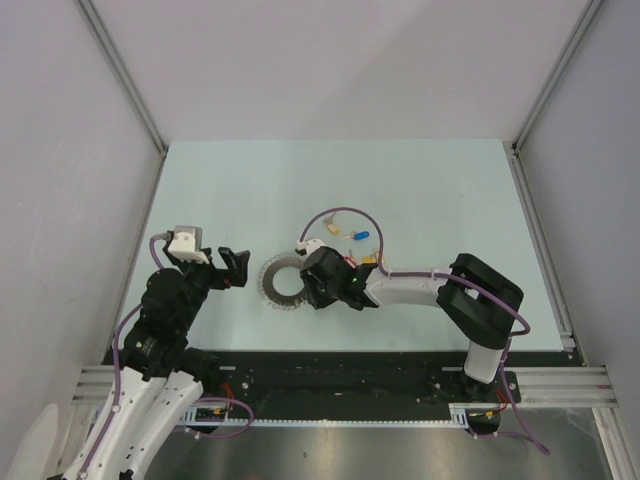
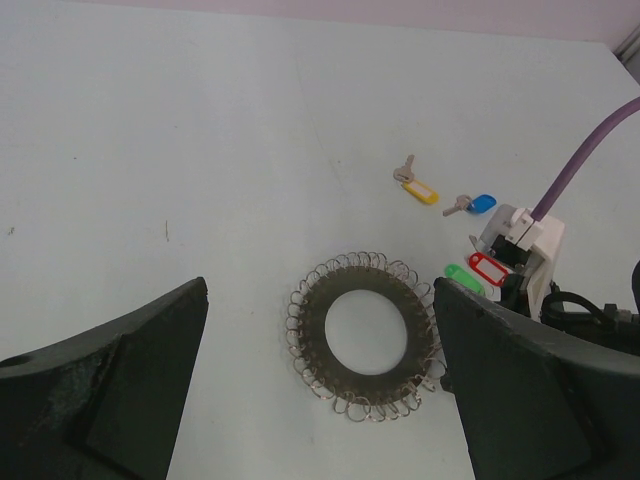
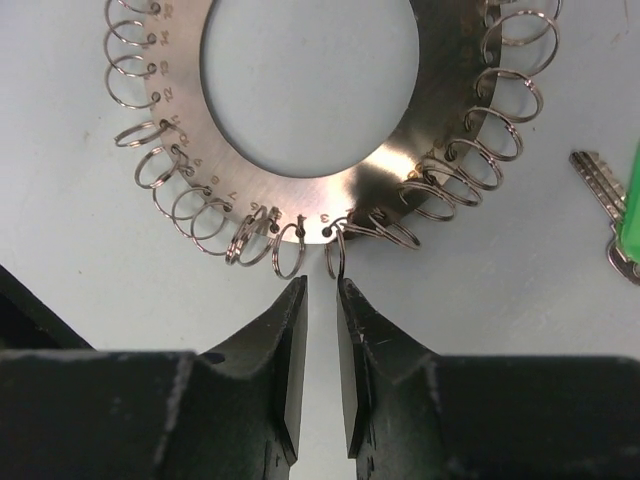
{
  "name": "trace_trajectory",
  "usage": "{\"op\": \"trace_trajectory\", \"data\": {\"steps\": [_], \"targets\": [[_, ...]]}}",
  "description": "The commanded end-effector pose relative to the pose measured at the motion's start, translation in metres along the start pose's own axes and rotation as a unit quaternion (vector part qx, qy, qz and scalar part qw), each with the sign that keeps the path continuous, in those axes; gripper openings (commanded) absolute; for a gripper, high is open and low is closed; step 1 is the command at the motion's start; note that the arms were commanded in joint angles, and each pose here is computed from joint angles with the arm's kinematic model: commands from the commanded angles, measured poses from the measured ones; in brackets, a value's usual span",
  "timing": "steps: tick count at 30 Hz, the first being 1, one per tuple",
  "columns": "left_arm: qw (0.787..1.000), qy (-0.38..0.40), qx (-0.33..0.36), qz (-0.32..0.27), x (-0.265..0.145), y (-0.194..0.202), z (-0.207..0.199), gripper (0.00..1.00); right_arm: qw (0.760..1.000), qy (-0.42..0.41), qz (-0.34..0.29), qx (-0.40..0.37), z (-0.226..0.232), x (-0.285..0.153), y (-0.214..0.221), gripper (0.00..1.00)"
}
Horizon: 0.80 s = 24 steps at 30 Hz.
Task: Put the keys on the keyring
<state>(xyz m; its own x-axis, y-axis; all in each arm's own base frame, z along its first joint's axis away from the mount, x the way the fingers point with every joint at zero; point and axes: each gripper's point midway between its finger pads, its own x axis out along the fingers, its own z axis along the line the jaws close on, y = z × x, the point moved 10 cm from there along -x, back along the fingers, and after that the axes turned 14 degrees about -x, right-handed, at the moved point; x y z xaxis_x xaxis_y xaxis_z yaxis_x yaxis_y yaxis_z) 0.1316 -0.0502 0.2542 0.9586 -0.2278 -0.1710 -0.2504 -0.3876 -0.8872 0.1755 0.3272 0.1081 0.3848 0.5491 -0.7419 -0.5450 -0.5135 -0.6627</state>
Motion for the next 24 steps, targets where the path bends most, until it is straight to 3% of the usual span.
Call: {"op": "trace_trajectory", "data": {"steps": [1,24], "targets": [[1.000,0.015,0.007,-0.023,-0.004,-0.014,-0.006,1.00,0.998,0.008,-0.069,-0.009,0.005,-0.013,-0.027,0.23],[1.000,0.016,0.006,-0.026,-0.005,-0.014,-0.006,1.00,0.992,0.081,-0.089,0.045,0.008,-0.016,-0.017,0.22]]}}
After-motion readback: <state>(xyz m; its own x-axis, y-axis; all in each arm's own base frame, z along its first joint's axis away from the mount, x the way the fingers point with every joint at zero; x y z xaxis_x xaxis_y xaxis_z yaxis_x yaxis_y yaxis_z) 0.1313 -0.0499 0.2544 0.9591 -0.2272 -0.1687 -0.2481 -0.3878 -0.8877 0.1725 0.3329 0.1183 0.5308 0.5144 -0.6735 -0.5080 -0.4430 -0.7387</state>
